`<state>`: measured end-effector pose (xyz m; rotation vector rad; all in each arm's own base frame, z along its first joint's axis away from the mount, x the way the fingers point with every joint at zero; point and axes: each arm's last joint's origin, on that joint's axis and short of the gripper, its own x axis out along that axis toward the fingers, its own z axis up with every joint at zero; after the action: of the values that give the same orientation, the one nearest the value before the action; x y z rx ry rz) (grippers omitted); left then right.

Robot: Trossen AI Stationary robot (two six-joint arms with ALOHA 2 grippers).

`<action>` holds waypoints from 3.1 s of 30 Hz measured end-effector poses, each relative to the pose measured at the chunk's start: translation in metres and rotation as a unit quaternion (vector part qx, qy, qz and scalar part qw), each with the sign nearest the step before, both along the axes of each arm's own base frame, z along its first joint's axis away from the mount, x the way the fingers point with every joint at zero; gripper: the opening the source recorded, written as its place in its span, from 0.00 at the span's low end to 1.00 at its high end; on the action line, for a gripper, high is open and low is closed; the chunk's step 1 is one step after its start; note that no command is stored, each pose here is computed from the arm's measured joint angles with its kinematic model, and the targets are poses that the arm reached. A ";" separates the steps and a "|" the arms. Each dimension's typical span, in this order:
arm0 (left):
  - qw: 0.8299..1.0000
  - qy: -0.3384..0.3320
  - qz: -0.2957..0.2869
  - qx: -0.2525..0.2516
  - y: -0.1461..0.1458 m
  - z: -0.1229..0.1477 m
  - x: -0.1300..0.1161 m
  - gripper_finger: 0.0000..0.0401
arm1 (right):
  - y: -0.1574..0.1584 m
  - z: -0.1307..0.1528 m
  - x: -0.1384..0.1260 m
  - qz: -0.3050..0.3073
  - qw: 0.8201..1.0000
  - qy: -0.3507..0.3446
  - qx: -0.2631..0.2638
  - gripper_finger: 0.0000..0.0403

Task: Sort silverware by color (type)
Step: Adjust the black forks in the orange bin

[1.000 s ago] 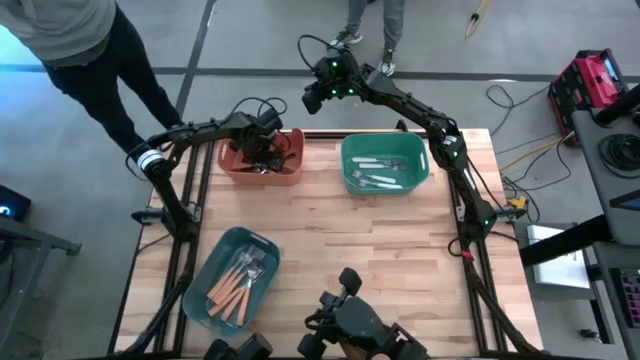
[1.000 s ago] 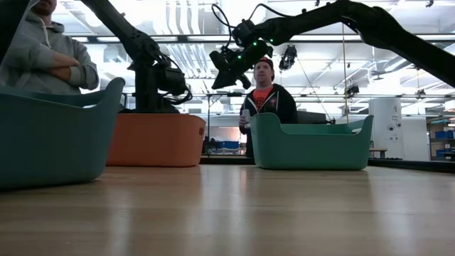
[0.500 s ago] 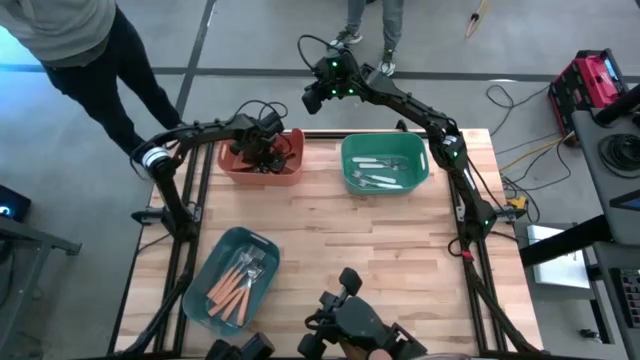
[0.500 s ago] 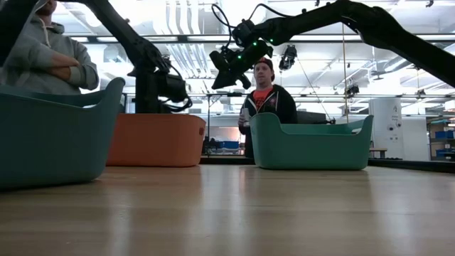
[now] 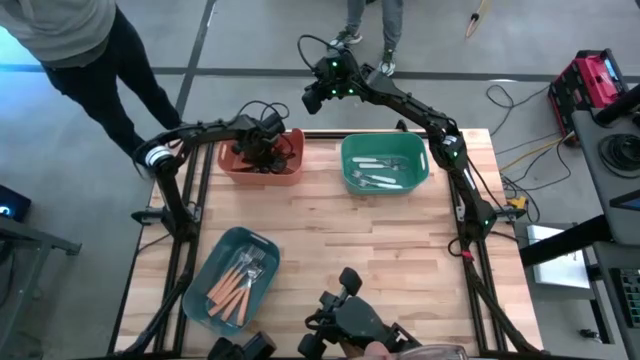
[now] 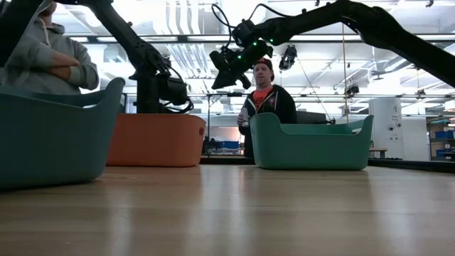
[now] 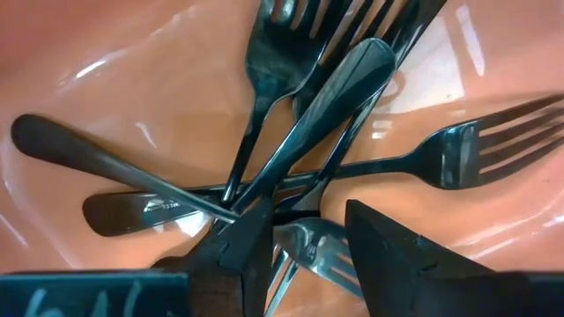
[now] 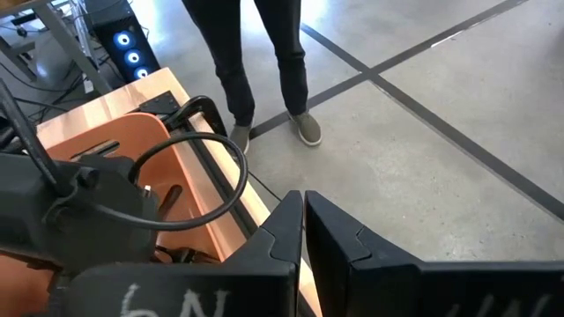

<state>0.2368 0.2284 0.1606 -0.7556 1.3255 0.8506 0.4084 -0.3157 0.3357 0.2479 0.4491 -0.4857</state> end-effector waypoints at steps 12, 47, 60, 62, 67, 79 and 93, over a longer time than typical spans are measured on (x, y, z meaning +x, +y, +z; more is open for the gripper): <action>1.000 0.010 -0.004 -0.005 0.001 -0.007 0.001 0.21 | 0.000 0.000 0.000 0.000 1.000 0.000 0.000 0.02; 0.999 0.019 -0.035 0.004 0.006 0.015 0.006 0.08 | 0.000 -0.001 0.000 0.004 1.000 0.007 -0.003 0.02; 0.999 0.015 -0.034 0.013 0.008 0.015 0.007 0.33 | 0.000 -0.001 0.000 0.005 1.000 0.008 -0.005 0.02; 0.999 0.014 -0.034 0.015 0.008 0.015 0.007 0.34 | 0.000 -0.001 0.000 0.005 1.000 0.008 -0.005 0.02; 0.999 0.012 -0.037 0.017 0.008 0.015 0.007 0.35 | 0.000 -0.001 0.000 0.005 1.000 0.008 -0.005 0.02; 0.999 0.021 -0.038 0.008 0.009 0.007 0.008 0.36 | 0.000 -0.001 0.000 0.004 1.000 0.007 -0.004 0.02; 0.998 0.037 -0.045 -0.005 0.011 -0.007 0.010 0.34 | 0.000 -0.001 0.000 0.004 1.000 0.007 -0.004 0.02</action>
<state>0.2465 0.2391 0.1539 -0.6722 1.4193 0.8068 0.4080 -0.3156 0.3347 0.2350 0.4615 -0.4813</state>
